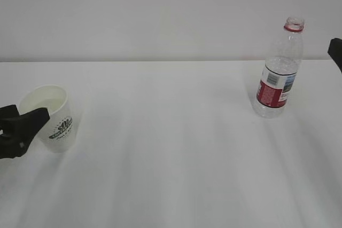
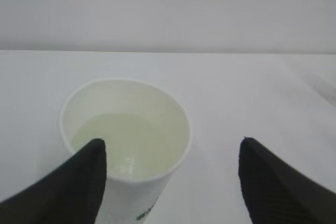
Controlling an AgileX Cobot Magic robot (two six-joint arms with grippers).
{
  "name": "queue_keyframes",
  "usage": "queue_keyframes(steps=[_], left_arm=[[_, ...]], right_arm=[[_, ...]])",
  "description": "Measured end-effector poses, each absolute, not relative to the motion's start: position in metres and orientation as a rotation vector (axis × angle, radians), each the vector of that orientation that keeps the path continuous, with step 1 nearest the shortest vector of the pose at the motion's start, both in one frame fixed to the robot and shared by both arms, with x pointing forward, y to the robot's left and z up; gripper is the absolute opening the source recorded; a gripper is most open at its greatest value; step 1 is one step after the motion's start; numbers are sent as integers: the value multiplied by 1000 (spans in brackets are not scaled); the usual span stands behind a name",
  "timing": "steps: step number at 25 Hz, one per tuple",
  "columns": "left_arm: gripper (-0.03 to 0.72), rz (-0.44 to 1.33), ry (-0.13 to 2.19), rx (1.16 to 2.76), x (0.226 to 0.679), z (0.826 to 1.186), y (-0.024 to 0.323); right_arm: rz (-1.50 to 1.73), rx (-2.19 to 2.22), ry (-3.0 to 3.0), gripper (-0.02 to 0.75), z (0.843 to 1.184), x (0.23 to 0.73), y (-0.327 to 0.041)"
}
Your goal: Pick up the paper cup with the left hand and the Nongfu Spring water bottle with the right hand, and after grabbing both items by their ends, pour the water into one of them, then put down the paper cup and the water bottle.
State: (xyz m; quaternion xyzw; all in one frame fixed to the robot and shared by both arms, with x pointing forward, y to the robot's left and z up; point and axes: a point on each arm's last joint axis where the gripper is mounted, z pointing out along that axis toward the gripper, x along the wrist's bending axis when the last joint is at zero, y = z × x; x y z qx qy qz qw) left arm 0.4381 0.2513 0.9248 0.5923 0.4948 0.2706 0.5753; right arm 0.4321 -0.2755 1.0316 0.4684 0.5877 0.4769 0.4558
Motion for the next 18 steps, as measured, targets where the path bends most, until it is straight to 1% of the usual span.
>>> queue_keyframes(steps=[10,18], left_arm=[[568,691,1039,1278,429,959,251],[568,618,1083,1180,426,966,252]], right_arm=[[1199,1183,1401,588,1047,411,-279],[1193,1200,1403,589,1063,397,-282]])
